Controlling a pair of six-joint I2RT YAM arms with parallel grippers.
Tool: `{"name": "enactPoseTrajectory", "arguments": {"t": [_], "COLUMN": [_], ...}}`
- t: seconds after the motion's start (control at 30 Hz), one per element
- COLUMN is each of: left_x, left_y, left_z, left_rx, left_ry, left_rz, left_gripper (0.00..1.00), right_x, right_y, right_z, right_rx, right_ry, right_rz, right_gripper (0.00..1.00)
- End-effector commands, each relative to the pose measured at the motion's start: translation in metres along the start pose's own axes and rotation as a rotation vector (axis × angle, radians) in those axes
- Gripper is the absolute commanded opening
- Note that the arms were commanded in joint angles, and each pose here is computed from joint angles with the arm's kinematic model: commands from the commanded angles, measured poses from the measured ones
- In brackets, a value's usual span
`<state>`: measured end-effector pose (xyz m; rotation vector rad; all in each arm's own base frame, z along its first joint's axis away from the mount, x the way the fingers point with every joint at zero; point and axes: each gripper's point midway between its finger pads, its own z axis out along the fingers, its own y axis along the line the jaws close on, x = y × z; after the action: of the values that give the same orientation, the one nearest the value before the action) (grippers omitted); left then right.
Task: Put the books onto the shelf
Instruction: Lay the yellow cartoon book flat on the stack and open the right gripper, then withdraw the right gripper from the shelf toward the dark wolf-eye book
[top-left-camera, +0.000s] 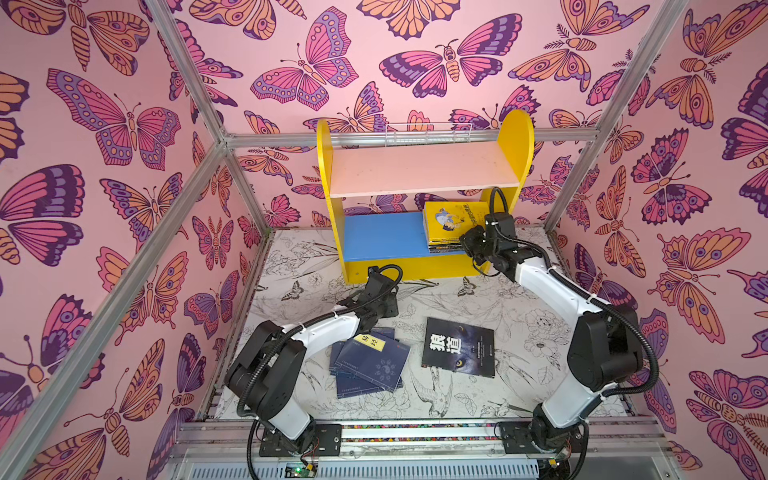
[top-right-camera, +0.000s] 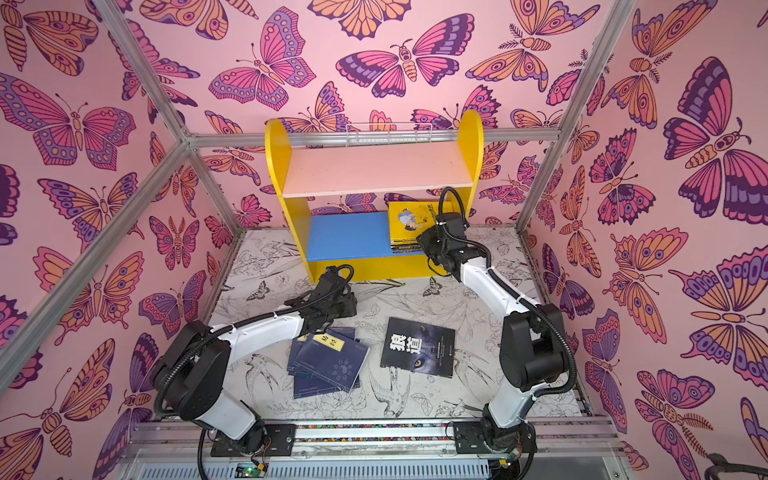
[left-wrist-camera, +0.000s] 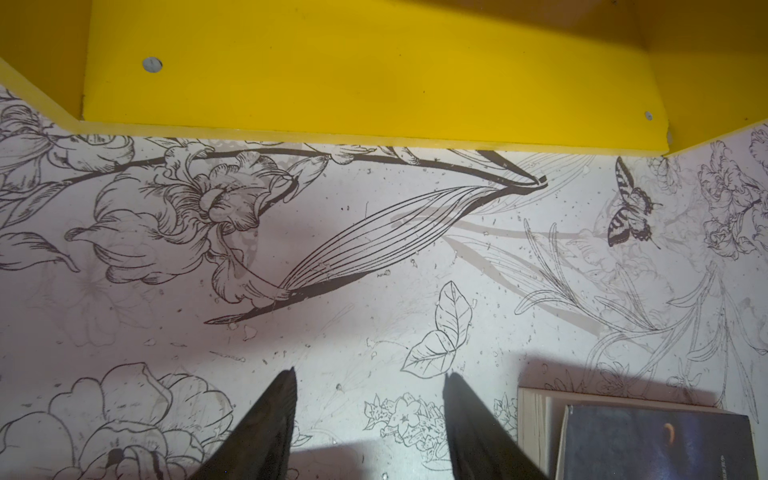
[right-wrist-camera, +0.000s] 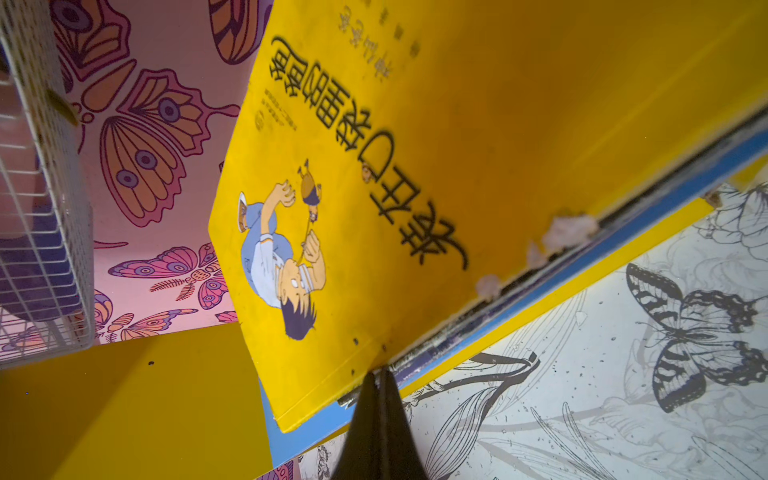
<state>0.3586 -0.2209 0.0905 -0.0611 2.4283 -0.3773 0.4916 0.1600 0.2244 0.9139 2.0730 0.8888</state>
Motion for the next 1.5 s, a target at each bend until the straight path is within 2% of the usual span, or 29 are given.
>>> {"name": "enactPoseTrajectory", "arguments": {"t": [0.0, 0.4, 0.63, 0.73, 0.83, 0.9, 0.97, 1.03, 1.07, 1.13, 1.23, 1.33, 1.47], "left_x": [-0.003, -0.003, -0.003, -0.003, 0.003, 0.012, 0.026, 0.04, 0.047, 0.059, 0.074, 0.092, 0.116], "left_y": [-0.001, -0.01, -0.02, -0.034, -0.055, -0.069, -0.081, -0.093, -0.099, -0.108, -0.108, -0.104, -0.101], "left_z": [-0.001, 0.0, -0.001, -0.004, -0.008, -0.009, -0.007, -0.003, -0.001, 0.001, 0.005, 0.005, 0.007], "left_rx": [-0.014, 0.011, 0.033, 0.097, 0.194, 0.251, 0.283, 0.32, 0.345, 0.385, 0.388, 0.408, 0.447], "left_ry": [-0.005, 0.002, 0.003, 0.014, 0.039, 0.067, 0.093, 0.128, 0.15, 0.189, 0.254, 0.318, 0.411], "left_rz": [0.024, 0.041, 0.096, 0.163, 0.242, 0.297, 0.363, 0.423, 0.442, 0.465, 0.516, 0.555, 0.556], "left_gripper": [0.59, 0.59, 0.59, 0.6, 0.65, 0.71, 0.74, 0.74, 0.74, 0.75, 0.74, 0.74, 0.72], "right_x": [-0.019, -0.039, -0.032, -0.028, -0.018, -0.004, 0.016, 0.042, 0.058, 0.086, 0.11, 0.122, 0.148], "right_y": [0.006, 0.0, 0.003, 0.001, -0.022, -0.054, -0.096, -0.136, -0.156, -0.188, -0.233, -0.254, -0.274], "right_z": [-0.005, -0.011, -0.014, -0.033, -0.063, -0.079, -0.093, -0.106, -0.114, -0.126, -0.148, -0.157, -0.158], "right_rx": [0.004, 0.019, -0.015, -0.012, 0.064, 0.154, 0.264, 0.353, 0.397, 0.454, 0.591, 0.629, 0.627], "right_ry": [-0.061, -0.113, -0.082, -0.075, -0.054, -0.006, 0.079, 0.185, 0.247, 0.363, 0.478, 0.576, 0.704], "right_rz": [-0.03, -0.062, -0.096, -0.158, -0.227, -0.254, -0.262, -0.262, -0.25, -0.244, -0.186, -0.201, -0.184], "right_gripper": [0.0, 0.0, 0.0, 0.0, 0.0, 0.06, 0.28, 0.45, 0.57, 0.68, 0.74, 0.78, 0.78]}}
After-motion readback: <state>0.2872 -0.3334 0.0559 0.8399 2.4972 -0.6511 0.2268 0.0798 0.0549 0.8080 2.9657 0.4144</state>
